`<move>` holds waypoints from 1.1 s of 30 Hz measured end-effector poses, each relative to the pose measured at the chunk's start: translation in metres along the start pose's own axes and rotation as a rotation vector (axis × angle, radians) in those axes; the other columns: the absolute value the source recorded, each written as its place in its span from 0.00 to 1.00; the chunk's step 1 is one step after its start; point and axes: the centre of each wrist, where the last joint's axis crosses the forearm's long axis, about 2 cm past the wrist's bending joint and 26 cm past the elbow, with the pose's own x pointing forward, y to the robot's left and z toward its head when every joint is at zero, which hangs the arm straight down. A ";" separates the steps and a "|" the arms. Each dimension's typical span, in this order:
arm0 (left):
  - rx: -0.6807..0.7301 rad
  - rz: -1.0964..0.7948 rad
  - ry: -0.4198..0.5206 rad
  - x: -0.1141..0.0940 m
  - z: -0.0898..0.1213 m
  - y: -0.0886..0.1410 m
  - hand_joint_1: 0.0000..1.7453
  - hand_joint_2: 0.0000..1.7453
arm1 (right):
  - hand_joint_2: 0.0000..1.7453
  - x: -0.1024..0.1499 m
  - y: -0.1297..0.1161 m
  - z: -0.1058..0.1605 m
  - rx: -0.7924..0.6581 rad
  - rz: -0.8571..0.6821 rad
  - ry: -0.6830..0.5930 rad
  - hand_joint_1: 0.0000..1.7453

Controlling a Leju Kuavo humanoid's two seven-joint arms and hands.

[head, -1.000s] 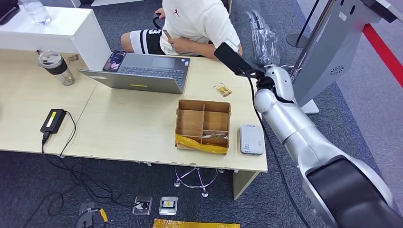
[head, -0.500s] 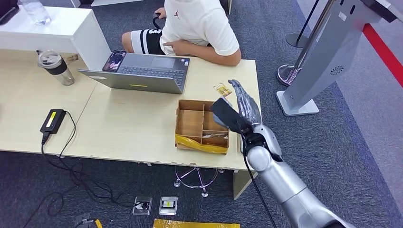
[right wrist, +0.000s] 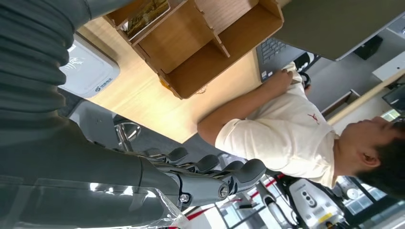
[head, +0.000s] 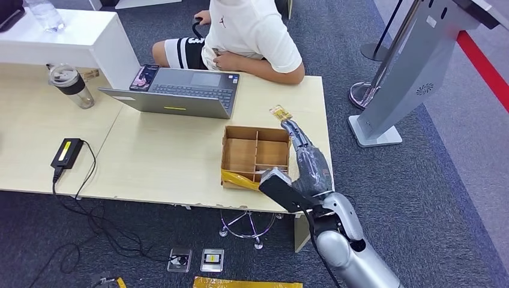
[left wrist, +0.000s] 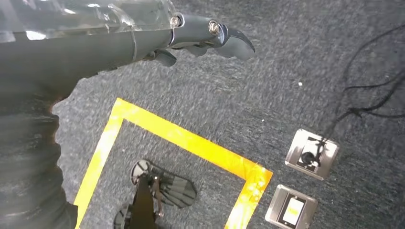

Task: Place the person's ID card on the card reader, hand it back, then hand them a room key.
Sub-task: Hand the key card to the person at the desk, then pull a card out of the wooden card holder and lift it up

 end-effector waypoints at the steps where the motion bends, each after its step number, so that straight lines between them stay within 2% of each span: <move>1: -0.003 0.006 0.006 0.000 0.000 0.001 0.00 1.00 | 1.00 0.001 0.001 0.001 -0.004 0.008 -0.007 0.00; 8: 0.008 0.011 0.015 0.003 -0.004 0.008 0.00 1.00 | 1.00 0.006 0.004 0.003 -0.002 0.044 -0.049 0.00; 18: 0.033 0.003 -0.003 0.002 -0.003 0.005 0.00 1.00 | 1.00 0.016 0.020 0.007 0.122 0.142 -0.112 0.00; 26: 0.034 0.010 0.001 0.003 -0.002 0.002 0.00 1.00 | 1.00 0.016 0.040 0.011 0.176 0.175 -0.115 0.00; 33: 0.035 0.012 0.002 0.003 -0.001 0.001 0.00 1.00 | 1.00 0.013 0.049 0.009 0.186 0.187 -0.095 0.00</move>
